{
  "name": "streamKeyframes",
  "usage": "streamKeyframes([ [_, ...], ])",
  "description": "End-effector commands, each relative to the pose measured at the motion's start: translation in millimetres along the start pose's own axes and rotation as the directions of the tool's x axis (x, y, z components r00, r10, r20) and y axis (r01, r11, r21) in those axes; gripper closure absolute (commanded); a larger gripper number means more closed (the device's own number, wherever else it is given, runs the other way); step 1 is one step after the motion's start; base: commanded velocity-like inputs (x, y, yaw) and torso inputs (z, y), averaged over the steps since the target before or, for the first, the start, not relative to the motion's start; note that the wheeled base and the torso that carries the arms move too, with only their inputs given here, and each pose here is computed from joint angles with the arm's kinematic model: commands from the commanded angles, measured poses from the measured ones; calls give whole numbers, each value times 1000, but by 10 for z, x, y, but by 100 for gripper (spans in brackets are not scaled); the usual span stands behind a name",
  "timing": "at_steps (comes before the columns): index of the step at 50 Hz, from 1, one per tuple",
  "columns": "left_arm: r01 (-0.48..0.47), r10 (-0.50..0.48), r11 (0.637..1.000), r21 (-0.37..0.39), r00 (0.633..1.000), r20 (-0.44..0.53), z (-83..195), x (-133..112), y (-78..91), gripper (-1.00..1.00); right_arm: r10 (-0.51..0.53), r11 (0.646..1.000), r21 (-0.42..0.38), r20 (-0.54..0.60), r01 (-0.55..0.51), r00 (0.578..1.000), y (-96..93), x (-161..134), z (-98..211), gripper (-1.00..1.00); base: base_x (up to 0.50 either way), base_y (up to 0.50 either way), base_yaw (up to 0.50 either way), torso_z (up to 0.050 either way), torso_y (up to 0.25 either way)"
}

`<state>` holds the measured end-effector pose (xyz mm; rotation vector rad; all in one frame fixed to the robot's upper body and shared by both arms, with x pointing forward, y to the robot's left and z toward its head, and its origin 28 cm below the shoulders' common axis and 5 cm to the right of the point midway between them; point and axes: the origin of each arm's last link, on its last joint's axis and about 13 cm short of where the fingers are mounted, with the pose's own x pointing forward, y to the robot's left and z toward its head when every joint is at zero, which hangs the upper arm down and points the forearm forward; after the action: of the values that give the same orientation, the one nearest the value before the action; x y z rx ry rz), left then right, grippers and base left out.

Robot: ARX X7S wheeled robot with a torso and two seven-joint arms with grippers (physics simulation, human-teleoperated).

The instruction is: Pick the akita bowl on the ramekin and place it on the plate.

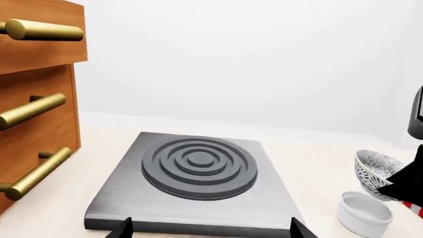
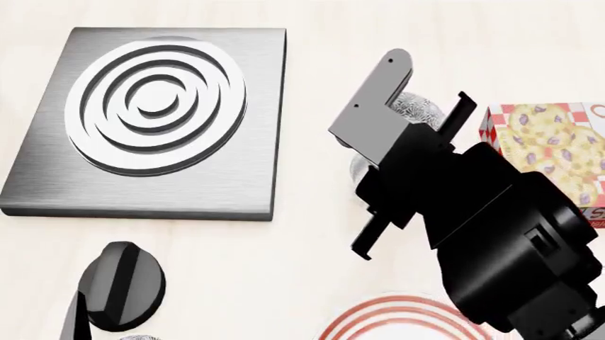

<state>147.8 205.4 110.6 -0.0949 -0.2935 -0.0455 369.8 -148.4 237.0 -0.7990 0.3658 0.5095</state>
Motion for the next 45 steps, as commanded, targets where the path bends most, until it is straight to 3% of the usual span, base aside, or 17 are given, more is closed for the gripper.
streamKeyframes([
  [1,6,-6,1000,-9,1000,2,15,-11,-3,-100,-32,998,-48,-8,31,999,-100,-227,142,100,0,0,0,0,0],
  [20,4,-4,1000,-6,1000,11,38,-25,-8,-100,86,975,-202,-50,-95,995,146,-802,185,100,0,0,0,0,0],
  [45,5,-5,1000,-5,1000,9,31,-24,-15,-100,157,970,-177,-60,-165,986,520,-1038,-233,100,0,0,0,0,0],
])
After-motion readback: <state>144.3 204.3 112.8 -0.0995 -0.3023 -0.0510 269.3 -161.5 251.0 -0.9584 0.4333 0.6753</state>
